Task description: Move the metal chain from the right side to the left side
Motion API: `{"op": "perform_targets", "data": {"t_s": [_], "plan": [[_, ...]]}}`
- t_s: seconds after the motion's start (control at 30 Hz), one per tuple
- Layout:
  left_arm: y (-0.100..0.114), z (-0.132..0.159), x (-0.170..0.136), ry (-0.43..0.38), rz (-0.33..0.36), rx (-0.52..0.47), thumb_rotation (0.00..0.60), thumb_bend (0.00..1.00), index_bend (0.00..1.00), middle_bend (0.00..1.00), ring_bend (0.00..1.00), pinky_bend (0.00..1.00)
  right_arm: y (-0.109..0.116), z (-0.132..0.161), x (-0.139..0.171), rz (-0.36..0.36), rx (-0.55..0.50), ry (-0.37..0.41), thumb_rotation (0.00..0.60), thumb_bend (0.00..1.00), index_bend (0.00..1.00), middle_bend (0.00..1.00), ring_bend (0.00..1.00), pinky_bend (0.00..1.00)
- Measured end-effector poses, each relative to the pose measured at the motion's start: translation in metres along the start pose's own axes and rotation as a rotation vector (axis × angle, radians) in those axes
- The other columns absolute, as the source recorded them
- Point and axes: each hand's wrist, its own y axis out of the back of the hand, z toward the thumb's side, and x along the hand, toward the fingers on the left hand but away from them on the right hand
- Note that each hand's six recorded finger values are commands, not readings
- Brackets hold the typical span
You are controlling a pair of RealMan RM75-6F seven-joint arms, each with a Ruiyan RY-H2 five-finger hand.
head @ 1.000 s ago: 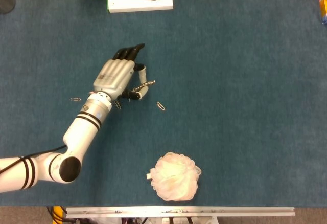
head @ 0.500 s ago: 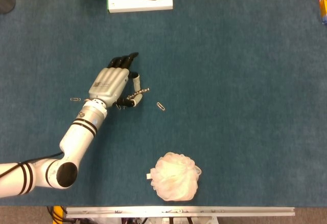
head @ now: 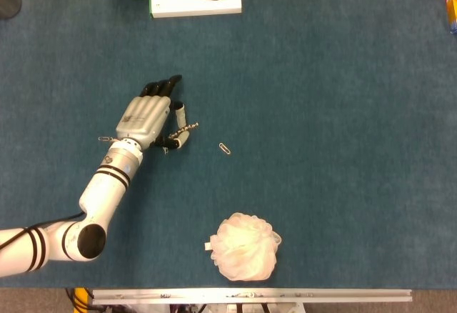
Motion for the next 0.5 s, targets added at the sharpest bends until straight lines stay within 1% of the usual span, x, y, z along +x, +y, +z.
{"op": "perform_targets", "data": {"t_s": [0.37, 0.5], "plan": [[-0.0008, -0.0001, -0.0030, 0.000, 0.001, -0.004, 0.600, 0.38, 0.58, 0.00, 0.00, 0.03, -0.0002, 0.0024, -0.0013, 0.001, 0.001, 0.007, 0.600, 0.03, 0.30, 0.11, 0.00, 0.04], [-0.0017, 0.0013, -0.0034, -0.004, 0.006, 0.005, 0.600, 0.38, 0.59, 0.00, 0.00, 0.00, -0.0005, 0.0026, -0.0013, 0.002, 0.000, 0.007, 0.600, 0.03, 0.30, 0.11, 0.00, 0.04]]}}
